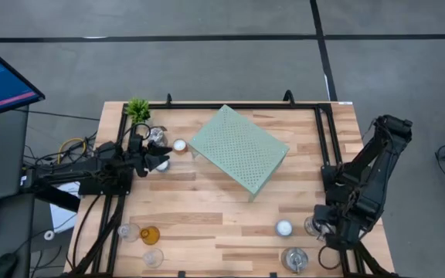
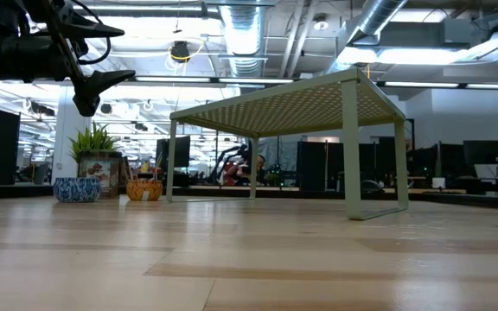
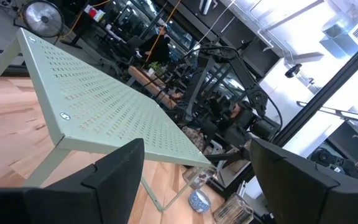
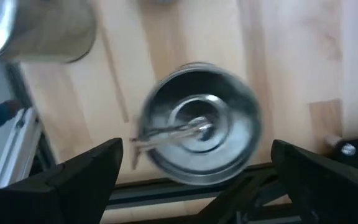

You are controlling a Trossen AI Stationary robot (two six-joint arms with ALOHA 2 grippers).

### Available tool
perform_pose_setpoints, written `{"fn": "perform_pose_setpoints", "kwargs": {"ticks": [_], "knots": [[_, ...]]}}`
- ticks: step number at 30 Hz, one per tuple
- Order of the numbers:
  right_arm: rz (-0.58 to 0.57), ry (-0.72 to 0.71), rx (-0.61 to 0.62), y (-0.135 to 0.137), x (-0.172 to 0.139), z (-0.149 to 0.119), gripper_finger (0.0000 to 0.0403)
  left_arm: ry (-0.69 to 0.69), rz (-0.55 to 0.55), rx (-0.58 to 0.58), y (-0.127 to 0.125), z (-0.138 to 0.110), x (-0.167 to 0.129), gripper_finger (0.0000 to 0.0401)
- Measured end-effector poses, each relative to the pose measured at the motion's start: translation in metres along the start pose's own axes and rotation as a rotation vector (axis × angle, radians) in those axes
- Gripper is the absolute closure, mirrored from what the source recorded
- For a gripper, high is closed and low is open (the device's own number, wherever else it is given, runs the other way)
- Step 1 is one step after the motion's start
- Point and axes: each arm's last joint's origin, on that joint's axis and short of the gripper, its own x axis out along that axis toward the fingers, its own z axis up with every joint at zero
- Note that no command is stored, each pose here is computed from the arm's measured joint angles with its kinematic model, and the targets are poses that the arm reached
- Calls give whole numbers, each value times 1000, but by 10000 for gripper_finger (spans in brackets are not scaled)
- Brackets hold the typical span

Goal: Stock candles on shelf
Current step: Put the right silver scented candle on the shelf

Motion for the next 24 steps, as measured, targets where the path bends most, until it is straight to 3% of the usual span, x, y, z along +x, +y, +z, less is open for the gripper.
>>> {"fn": "perform_pose_setpoints", "kwargs": {"ticks": [9, 24], "knots": [[0, -3, -129, 1, 0, -4, 3, 0, 0, 0, 0, 0, 0, 107], [-10, -85, -167, 0, 6, 3, 3, -3, -2, 0, 0, 0, 0, 107]]}}
